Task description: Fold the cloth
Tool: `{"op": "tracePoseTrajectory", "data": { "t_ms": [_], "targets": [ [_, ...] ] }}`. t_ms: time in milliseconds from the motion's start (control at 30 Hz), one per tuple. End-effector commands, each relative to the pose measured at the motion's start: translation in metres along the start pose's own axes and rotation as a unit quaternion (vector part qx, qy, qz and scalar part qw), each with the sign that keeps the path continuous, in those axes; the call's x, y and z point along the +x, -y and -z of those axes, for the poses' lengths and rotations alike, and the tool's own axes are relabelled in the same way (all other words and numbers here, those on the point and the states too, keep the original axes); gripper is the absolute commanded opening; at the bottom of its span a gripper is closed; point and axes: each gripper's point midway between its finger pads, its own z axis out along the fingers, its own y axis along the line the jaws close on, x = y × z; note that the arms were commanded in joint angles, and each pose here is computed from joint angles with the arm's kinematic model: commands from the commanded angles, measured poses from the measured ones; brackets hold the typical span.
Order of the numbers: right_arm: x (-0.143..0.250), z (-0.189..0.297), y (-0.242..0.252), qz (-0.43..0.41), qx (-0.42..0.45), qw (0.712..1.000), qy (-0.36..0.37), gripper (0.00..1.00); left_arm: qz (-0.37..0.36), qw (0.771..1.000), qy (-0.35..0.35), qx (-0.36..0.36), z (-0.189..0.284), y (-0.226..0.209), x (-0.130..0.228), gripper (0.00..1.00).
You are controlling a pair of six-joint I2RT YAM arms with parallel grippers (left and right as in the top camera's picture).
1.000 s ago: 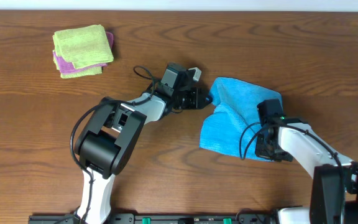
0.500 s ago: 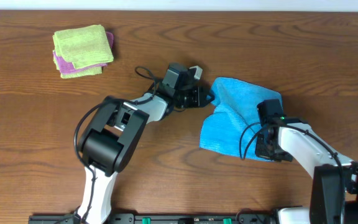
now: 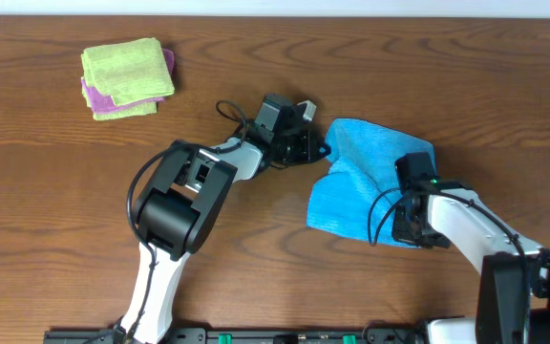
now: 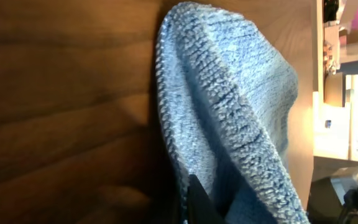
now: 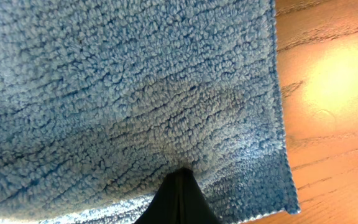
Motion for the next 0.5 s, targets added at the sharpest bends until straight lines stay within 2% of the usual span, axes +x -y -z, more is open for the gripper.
{"op": "tracePoseTrajectory", "data": {
  "t_ms": [0,333,467],
  "targets": [
    [0.017,-0.013,-0.016,0.015,-0.034,0.999,-0.034,0.01,0.025,1.000,-0.002,-0.014,0.003,-0.023,0.000,0.06],
    [0.020,-0.012,-0.024,0.033,-0.054,0.997,-0.040,0.02,0.048,0.998,0.047,-0.019,0.049,-0.061,-0.042,0.06],
    [0.028,-0.007,-0.044,0.081,-0.090,0.992,-0.045,0.01,0.032,0.998,0.059,-0.010,0.058,-0.059,-0.057,0.06]
  ]
}}
